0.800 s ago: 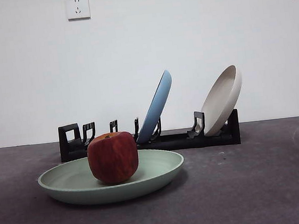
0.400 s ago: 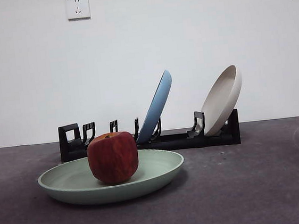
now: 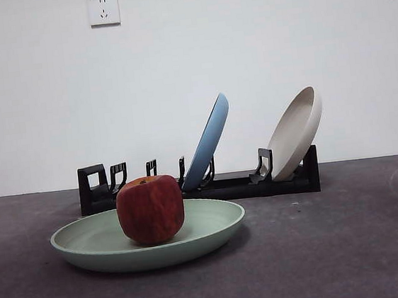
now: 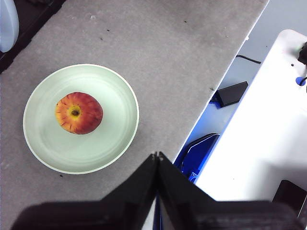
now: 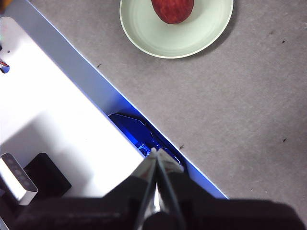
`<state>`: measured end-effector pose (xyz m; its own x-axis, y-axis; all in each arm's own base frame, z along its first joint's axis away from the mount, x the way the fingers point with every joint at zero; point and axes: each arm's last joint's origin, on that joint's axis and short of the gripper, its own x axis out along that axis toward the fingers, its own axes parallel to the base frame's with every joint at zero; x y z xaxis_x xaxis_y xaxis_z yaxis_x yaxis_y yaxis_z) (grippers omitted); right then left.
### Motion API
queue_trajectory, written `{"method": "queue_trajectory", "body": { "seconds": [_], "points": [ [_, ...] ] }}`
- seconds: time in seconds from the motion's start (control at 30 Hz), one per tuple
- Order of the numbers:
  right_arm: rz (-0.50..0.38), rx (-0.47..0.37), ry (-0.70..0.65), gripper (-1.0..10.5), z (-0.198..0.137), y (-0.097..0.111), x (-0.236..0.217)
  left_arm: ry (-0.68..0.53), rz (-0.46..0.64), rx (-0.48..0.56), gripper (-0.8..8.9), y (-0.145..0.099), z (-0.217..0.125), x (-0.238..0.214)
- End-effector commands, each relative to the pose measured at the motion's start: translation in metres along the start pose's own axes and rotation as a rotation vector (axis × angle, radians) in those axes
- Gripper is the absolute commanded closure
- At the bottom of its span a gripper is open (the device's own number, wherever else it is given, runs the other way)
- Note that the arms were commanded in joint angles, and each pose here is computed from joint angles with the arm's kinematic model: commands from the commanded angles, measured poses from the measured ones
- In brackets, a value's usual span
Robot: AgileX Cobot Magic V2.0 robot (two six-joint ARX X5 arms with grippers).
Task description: Take the green plate from the plate rack,put the plate on the table,take the apple from the table,put the apple in the plate
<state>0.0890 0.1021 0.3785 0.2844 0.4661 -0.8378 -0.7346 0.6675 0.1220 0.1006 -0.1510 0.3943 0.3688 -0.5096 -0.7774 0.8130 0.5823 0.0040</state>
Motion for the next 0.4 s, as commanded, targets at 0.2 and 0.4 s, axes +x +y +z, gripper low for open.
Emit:
{"method": "queue_trajectory", "body": {
  "seconds": [0.2,0.4],
  "points": [
    [-0.001,0.008,-0.008,9.5,0.0,0.0,-0.001,-0.147,0.067,0.039,8.17,0.011,0.008,-0.009],
    [-0.001,0.008,-0.009,9.5,0.0,0.0,-0.001,-0.52,0.23,0.026,8.16,0.047,0.014,-0.055]
  ]
}}
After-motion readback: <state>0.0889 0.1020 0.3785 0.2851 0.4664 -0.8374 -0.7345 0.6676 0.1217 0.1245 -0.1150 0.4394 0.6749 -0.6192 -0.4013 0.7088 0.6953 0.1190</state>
